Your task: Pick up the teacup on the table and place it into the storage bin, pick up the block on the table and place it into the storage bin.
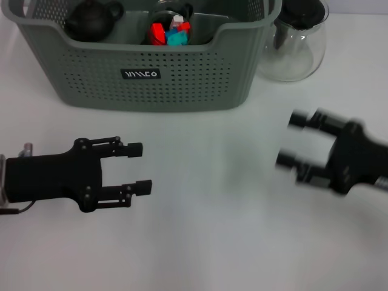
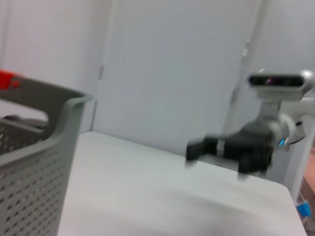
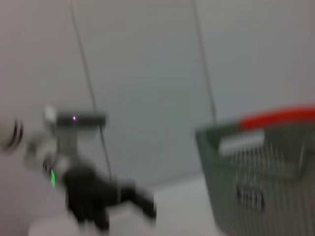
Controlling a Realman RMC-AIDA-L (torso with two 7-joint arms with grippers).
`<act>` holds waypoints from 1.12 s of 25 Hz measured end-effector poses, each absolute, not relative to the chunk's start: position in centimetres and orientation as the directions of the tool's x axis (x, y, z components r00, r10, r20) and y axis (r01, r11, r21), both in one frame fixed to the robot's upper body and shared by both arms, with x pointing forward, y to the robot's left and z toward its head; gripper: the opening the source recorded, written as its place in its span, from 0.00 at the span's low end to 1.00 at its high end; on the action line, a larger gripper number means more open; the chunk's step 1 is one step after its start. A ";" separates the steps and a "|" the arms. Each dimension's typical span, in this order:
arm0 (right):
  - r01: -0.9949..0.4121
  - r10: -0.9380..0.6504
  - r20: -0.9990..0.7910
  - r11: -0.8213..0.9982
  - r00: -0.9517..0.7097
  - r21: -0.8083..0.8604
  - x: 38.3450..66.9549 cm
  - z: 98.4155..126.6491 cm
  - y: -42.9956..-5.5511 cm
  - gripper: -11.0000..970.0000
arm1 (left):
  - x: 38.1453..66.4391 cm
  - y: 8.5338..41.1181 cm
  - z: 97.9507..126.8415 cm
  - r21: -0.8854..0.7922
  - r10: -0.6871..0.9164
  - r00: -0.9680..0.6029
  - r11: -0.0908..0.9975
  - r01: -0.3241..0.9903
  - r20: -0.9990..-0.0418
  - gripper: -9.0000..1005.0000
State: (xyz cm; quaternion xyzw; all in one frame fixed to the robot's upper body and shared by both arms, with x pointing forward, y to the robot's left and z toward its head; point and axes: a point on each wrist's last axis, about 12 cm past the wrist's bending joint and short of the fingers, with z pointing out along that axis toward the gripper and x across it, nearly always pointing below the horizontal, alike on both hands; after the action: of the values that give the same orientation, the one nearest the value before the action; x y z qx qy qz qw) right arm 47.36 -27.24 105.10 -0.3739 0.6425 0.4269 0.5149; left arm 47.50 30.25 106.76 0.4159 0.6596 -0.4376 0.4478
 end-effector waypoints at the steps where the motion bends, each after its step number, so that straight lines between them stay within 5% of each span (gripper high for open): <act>1: -0.920 -0.041 -0.981 0.356 -0.190 0.164 47.4 105.1 -27.2 0.76 | 47.6 30.0 106.8 -0.186 0.165 -0.232 0.256 0.949 -0.959 0.59; 7: -0.943 -0.166 -0.969 0.307 -0.184 0.126 47.2 102.4 -24.4 0.90 | 48.1 27.9 105.7 -0.162 0.232 -0.206 0.197 0.967 -0.951 0.74; 28: -0.952 -0.140 -0.973 0.270 -0.183 0.141 46.5 102.5 -24.4 0.93 | 47.6 27.3 105.0 -0.188 0.246 -0.230 0.186 0.965 -0.942 0.73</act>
State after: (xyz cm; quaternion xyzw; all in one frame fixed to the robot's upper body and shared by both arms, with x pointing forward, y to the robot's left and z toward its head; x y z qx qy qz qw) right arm 46.50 -24.36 102.54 -0.4271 0.6397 0.4272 0.4753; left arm 47.58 27.26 105.01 0.4647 0.6511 -0.4374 0.4109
